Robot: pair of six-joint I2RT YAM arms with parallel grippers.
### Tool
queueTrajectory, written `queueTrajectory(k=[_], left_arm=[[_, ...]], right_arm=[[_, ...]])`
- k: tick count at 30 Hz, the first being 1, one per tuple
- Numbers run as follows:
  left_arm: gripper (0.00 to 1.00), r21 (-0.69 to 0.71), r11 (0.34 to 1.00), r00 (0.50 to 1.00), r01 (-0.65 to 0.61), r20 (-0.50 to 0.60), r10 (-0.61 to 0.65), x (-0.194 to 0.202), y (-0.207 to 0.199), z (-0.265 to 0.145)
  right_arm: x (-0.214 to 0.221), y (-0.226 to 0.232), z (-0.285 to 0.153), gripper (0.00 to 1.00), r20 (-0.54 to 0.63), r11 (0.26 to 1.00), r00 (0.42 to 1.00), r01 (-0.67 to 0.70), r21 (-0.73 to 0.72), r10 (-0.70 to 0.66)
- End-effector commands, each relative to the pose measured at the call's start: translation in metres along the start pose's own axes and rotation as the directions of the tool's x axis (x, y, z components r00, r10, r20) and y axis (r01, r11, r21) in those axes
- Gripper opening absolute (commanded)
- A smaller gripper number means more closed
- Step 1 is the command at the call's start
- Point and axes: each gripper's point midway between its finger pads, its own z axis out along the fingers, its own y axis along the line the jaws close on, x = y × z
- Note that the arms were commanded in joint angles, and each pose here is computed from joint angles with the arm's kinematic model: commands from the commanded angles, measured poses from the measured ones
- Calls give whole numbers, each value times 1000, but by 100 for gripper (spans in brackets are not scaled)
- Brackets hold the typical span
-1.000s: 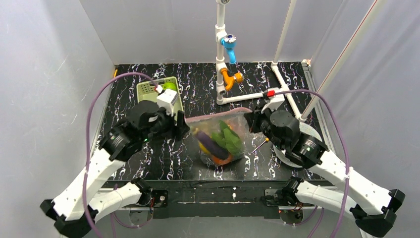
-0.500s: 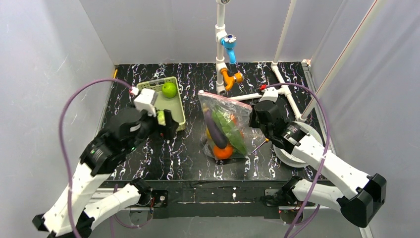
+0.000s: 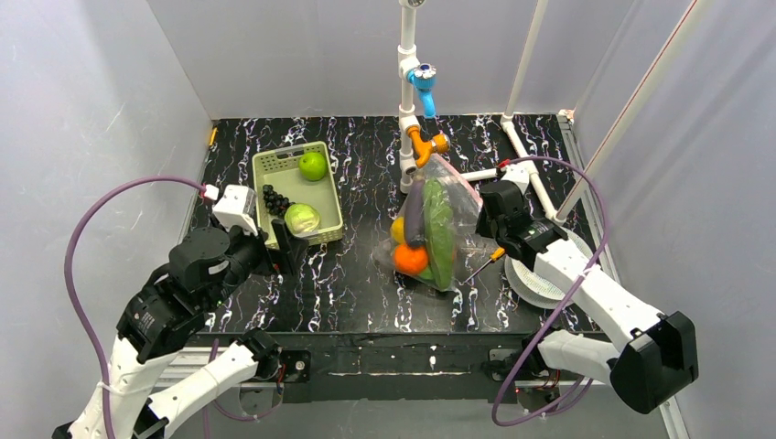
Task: Place the food in the zip-top bag and seal the zipper
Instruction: Place the zipper food storage bag at the center of the board.
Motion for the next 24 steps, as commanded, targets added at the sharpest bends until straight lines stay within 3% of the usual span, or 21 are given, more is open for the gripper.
queueTrajectory(k=[1, 9, 15, 17, 18, 24], left_arm=[[93, -14, 1000, 999, 17, -39, -17, 11, 2, 3], [93, -11, 999, 999, 32, -42, -32, 16, 5, -5], [93, -27, 999, 999, 40, 2, -40, 10, 14, -22], [93, -39, 998, 999, 41, 23, -40, 6, 18, -27], [93, -53, 998, 998, 42, 58, -39, 1, 23, -34], [93, -65, 996, 992, 56, 119, -48, -9, 30, -47]], right_arm=[[29, -20, 9, 1, -103, 996, 993, -50, 78, 57], [55, -45, 23, 4, -204, 978, 963, -147, 147, 175], [42, -39, 6, 39, -231, 992, 966, -95, 86, 112], [31, -39, -5, 55, -206, 994, 973, -90, 64, 101], [10, -34, -29, 69, -135, 995, 986, -99, 0, 98], [-28, -16, -79, 88, 6, 973, 992, -123, -193, 126]])
